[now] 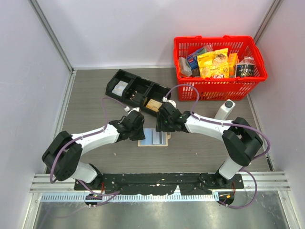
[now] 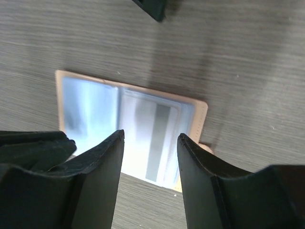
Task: Take the credit cards out of the card holder
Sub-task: Open the card holder at the center of the board.
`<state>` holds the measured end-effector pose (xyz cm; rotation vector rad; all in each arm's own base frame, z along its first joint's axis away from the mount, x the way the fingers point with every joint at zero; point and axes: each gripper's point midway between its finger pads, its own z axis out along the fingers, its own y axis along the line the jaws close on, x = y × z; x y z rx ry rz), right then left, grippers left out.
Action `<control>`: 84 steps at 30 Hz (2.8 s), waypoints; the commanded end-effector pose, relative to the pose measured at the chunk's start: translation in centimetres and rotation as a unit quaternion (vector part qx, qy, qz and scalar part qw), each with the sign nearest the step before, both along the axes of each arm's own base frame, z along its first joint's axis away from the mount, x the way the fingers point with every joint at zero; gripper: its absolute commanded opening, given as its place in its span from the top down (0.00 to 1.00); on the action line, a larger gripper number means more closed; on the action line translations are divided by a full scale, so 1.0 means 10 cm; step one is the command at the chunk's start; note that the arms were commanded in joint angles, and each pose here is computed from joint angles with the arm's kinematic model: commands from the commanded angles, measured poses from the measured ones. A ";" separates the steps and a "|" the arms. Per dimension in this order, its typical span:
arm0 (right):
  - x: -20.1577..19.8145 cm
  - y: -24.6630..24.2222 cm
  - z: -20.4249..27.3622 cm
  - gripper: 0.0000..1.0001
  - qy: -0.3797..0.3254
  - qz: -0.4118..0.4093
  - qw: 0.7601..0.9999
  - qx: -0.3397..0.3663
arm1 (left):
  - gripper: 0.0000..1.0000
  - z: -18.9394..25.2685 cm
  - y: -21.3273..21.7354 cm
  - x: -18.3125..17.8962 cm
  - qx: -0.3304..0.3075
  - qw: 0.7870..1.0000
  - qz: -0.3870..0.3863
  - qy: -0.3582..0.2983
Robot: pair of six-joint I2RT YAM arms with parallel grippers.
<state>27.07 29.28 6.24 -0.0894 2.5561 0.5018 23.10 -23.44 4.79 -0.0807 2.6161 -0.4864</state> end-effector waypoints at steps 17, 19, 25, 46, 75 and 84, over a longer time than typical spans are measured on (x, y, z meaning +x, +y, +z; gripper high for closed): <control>-0.10 0.06 -0.22 0.47 0.033 0.001 0.999 0.005 | 0.81 -0.27 0.07 0.00 0.031 0.999 0.001 0.024; -0.10 0.09 -0.21 0.48 0.034 0.005 0.999 0.011 | 0.81 -0.28 0.07 0.00 0.031 0.999 0.001 0.025; -0.09 0.15 -0.10 0.51 0.028 0.011 0.999 0.030 | 0.81 -0.27 0.06 0.00 0.030 0.999 -0.001 0.024; -0.17 0.52 0.13 0.52 0.028 0.079 0.990 0.113 | 0.82 -0.21 0.04 0.00 0.018 1.000 -0.007 0.018; -0.04 0.13 -0.24 0.47 0.029 -0.005 1.000 -0.005 | 0.82 -0.22 0.10 -0.01 0.024 0.999 0.006 0.021; -0.05 0.05 -0.28 0.46 0.034 -0.018 0.999 -0.022 | 0.82 -0.23 0.09 -0.02 0.025 0.999 0.005 0.023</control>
